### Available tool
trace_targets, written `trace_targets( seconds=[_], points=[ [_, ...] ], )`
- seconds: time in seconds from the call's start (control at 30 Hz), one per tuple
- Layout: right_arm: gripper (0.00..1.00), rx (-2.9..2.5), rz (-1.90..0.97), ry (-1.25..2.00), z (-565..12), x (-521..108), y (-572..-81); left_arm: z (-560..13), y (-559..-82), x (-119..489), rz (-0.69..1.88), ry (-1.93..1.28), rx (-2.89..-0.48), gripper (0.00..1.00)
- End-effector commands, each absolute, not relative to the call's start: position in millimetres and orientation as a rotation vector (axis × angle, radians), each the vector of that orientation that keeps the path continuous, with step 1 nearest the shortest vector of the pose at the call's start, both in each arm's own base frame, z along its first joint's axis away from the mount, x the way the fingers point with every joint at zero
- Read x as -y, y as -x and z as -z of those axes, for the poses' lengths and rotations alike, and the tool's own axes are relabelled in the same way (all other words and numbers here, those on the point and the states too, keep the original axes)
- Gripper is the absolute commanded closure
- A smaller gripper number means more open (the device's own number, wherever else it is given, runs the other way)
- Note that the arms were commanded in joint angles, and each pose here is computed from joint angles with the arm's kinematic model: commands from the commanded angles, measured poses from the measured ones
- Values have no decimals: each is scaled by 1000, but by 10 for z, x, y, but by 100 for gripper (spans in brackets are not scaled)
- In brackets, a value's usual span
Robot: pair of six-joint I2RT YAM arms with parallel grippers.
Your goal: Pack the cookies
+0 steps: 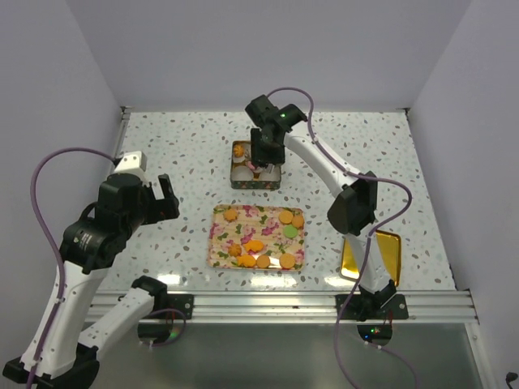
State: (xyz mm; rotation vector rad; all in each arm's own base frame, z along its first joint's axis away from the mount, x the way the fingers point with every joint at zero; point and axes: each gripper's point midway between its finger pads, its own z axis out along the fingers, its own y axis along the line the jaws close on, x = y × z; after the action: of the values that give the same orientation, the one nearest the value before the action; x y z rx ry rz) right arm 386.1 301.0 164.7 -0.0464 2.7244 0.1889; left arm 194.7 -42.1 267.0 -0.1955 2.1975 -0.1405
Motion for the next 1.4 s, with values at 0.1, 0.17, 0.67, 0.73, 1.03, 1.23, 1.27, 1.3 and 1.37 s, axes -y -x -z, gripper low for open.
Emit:
trace_targets(
  seconds=[0.1,0.17,0.67,0.73,1.03,1.23,1.27,1.3,1.37],
  points=[
    [45,-2646,-268,50,-1912,-3055,-3986,-2774,-2062,448,148,188,-2145,0],
    [44,-2637,-268,44,-1955,-3030,-3991,-2765,-2063,456,151,189,-2150,0],
    [46,-2549,-344,53,-2565,-2904,-3706,-2831,-1967,429,165,216,-2148,0],
    [45,-2536,-358,73,-2668,-2894,-3604,-2807,-1946,431,173,220,-2152,0],
    [44,-2576,-358,298,-2638,-3071,-2795,-2776,-1887,315,139,331,-2135,0],
    [43,-2594,-455,328,-2612,-3058,-2439,-2985,-1674,281,153,392,-2192,0],
    [42,-2596,-462,343,-2571,-3084,-2391,-3032,-1643,260,150,393,-2186,0],
    [42,-2619,-444,353,-2451,-3066,-2348,-3037,-1600,228,141,382,-2180,0],
    [42,-2645,-422,380,-2312,-3098,-2286,-3077,-1524,222,171,371,-2152,0]
  ],
)
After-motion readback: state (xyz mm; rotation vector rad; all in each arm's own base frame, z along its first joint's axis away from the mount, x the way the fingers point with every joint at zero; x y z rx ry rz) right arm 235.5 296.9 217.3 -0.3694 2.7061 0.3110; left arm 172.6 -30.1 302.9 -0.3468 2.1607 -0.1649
